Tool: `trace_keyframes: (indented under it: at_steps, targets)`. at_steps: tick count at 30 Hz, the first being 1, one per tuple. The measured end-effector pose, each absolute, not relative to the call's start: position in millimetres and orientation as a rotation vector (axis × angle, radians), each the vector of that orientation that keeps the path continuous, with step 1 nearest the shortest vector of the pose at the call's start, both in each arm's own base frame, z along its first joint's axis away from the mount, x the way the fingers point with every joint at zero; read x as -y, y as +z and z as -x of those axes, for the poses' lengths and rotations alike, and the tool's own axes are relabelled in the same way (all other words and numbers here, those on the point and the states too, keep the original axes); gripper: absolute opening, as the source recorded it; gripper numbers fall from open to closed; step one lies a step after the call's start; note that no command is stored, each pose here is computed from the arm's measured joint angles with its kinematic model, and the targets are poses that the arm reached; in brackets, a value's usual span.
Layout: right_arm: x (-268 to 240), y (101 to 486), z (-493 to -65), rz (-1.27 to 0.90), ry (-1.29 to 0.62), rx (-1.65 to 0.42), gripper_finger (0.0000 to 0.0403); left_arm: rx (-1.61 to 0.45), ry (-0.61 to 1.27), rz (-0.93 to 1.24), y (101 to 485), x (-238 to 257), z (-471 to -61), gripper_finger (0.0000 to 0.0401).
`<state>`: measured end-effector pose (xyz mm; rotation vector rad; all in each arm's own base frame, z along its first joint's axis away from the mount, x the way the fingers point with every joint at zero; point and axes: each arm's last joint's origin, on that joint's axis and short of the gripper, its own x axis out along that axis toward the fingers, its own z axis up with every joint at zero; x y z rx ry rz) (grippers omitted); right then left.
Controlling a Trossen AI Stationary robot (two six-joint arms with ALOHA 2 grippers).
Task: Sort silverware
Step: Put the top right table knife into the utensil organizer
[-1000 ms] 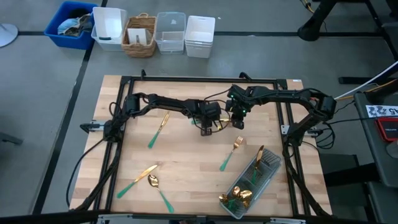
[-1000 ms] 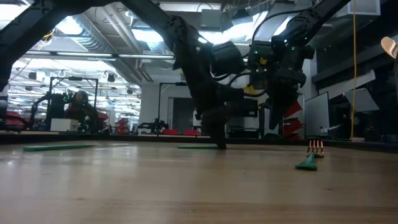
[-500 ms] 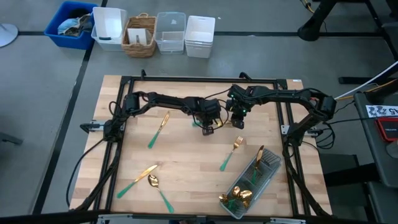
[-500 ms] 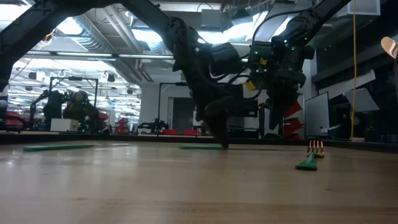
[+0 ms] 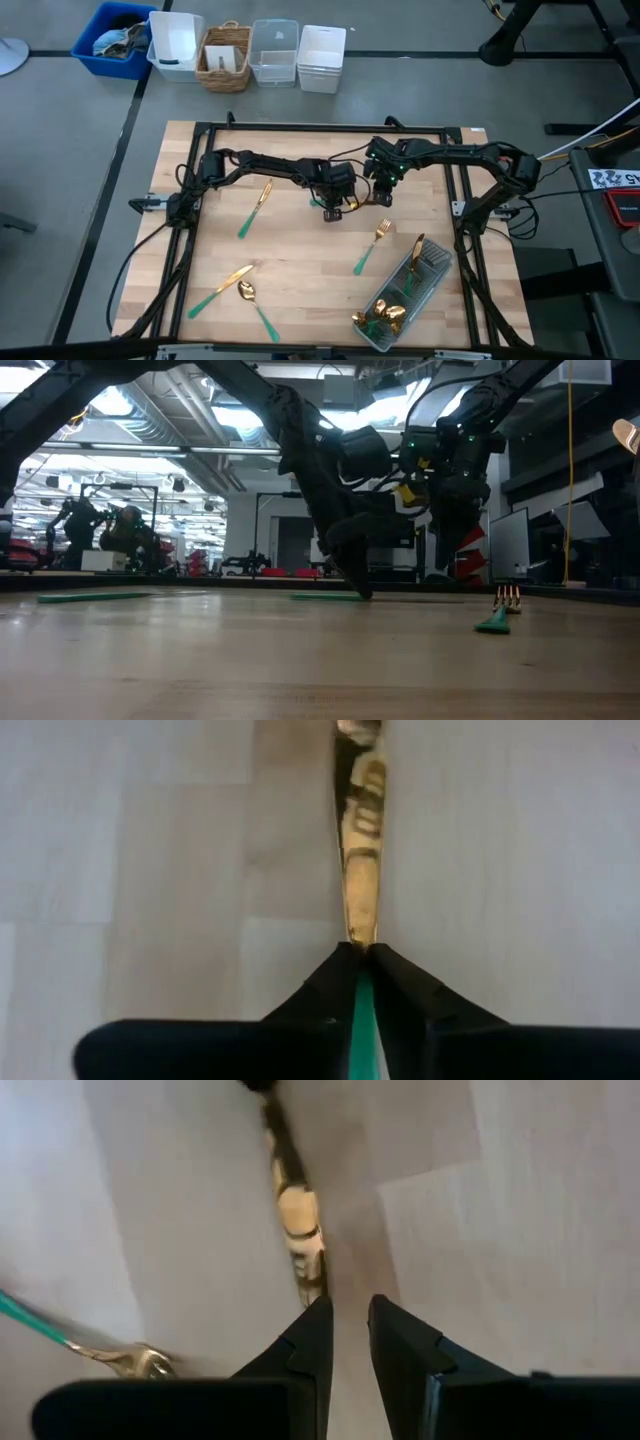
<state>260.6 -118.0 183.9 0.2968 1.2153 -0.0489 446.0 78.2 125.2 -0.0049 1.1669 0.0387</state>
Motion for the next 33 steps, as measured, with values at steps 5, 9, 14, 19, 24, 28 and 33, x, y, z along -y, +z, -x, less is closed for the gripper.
trace_keyframes:
  at_steps: [5, 9, 14, 19, 24, 28, 33]
  targets:
    - [119, 202, -259, -0.305, -0.070, -1.305, 0.0069, -1.169, 0.013, -0.030, 126, -73, -446, 0.0069]
    - [119, 224, -259, -0.299, -0.038, -1.363, 0.0069, -1.170, 0.011, -0.056, 126, -73, -446, 0.0101]
    - [119, 246, -259, -0.261, 0.005, -1.387, 0.0069, -1.156, 0.053, -0.011, 127, -74, -447, 0.0113]
    - [120, 257, -262, -0.211, 0.035, -1.367, 0.0069, -1.146, 0.055, -0.009, 127, -73, -448, 0.0096]
    - [120, 258, -261, -0.183, 0.041, -1.384, 0.0069, -1.133, 0.071, 0.012, 127, -74, -449, 0.0077]
    - [120, 257, -256, -0.156, 0.004, -1.455, 0.0069, -1.134, 0.071, 0.011, 127, -74, -449, 0.0064]
    - [118, 265, -247, -0.120, -0.018, -1.481, 0.0069, -1.162, 0.069, 0.014, 127, -74, -447, 0.0041]
